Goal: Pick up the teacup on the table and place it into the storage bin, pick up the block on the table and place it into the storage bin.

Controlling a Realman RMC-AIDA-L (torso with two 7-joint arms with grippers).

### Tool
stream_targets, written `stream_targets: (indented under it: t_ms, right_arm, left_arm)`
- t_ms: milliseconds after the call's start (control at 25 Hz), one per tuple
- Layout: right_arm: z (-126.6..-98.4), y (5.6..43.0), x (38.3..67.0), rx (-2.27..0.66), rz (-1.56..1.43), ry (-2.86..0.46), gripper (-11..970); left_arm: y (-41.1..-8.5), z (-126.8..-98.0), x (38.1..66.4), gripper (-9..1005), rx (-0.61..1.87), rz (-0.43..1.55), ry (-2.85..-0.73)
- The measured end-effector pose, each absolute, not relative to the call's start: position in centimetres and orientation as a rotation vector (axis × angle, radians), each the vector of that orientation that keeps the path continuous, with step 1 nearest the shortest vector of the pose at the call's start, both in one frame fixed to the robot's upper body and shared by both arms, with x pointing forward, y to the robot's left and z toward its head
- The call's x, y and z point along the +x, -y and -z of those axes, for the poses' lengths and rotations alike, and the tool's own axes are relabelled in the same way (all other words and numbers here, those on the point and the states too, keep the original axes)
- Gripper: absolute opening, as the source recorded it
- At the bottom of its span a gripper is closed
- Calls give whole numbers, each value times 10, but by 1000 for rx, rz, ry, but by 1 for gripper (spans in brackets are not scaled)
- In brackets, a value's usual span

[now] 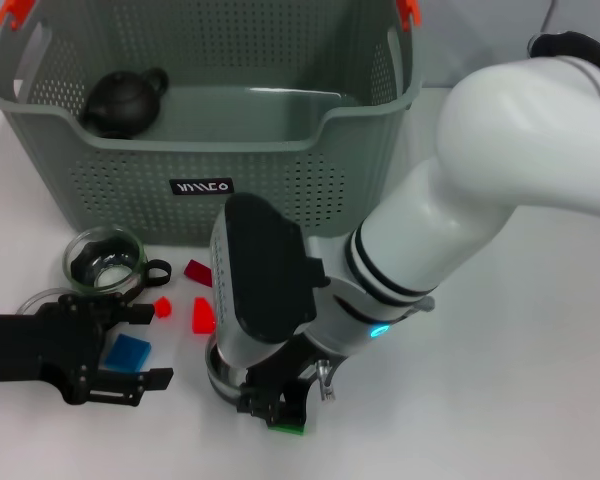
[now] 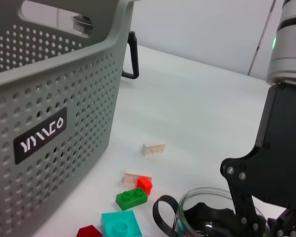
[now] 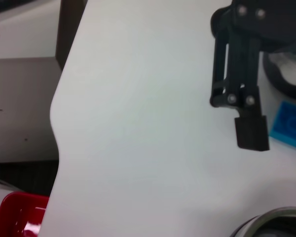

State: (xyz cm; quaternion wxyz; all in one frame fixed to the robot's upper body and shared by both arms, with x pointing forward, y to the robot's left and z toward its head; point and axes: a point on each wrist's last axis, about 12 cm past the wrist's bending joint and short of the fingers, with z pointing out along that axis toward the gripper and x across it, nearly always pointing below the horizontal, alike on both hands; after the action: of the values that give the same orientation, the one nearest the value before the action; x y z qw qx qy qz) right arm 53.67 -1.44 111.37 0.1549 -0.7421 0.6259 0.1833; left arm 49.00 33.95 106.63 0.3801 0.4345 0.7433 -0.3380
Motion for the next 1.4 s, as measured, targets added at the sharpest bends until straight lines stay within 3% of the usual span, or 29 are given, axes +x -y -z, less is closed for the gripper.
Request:
stream_targets:
  t_ms: [280,720,920,1200,1400]
  right_arm:
    - [-1147,31,542,-2015,-522,-1820,62]
    - [-1255,64,541,-1804,-576,-1699,69]
    - [-1291,69,556,-1704,-487,-1632,72]
    - [-1314,68,592,-1558,-310,-1598,77]
    - [-1301,65,624,-1512,-280,-1638,80]
  left_arm:
    - [-340,-1067,491,876,1108,862,-1894]
    - [-339,-1067,489,876,1107,869,-1891]
    - [-335,-1068,492,876,1120,878,-1877]
    - [-329,-1070,498,876,1135,883,-1858]
    - [-326,-1072,501,876,1133,883,-1849]
